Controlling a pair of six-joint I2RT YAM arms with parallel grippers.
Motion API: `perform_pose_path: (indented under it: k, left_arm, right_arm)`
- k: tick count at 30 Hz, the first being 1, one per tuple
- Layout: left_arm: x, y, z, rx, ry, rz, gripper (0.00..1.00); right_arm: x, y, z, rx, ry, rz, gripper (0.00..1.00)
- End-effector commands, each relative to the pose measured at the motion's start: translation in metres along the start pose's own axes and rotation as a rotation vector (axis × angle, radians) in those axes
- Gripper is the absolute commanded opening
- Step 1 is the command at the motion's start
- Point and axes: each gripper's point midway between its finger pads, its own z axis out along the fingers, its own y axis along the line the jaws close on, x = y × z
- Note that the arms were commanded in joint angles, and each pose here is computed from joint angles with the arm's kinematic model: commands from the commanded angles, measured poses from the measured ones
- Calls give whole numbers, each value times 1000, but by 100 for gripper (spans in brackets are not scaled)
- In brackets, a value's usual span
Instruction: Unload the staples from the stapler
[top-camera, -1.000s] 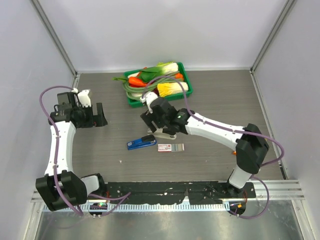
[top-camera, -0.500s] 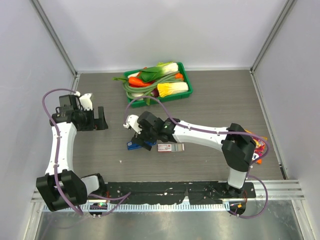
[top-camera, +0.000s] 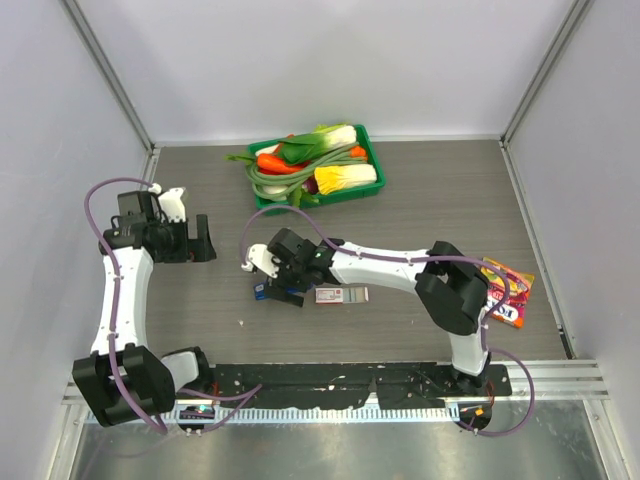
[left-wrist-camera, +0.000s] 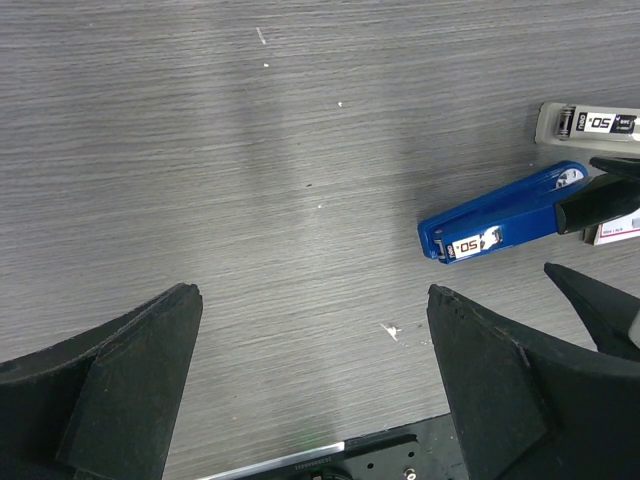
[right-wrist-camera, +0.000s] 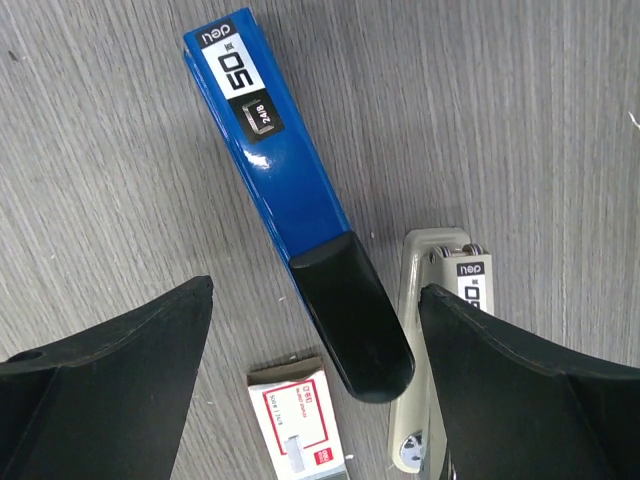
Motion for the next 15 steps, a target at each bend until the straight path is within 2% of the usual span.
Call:
perform_pose_path:
  k: [1, 3, 6, 9, 10, 11, 15]
  left_arm:
    - [-2, -3, -8, 6, -25, 24, 100]
    - [-2, -2, -7, 4, -26, 28, 100]
    - [1, -2, -6, 8, -20, 22, 100]
    - [0, -4, -5, 15, -22, 21, 100]
    - [0, -4, -5, 15, -24, 20, 100]
    - [-1, -4, -6, 16, -25, 19, 100]
    - [-3, -5, -7, 20, -33, 21, 100]
  right_arm:
    - [-29, -4, -3, -9, -67, -37, 88]
    - [-31, -4, -1, -15, -70, -32, 85]
    - [-27, 0, 4, -33, -50, -27, 75]
    - [-29, 3, 6, -52, -51, -11, 60]
    - [-28, 4, 6, -53, -49, -6, 51]
    - [-28, 4, 7, -57, -48, -3, 48]
    - [-26, 5, 8, -58, -36, 1, 46]
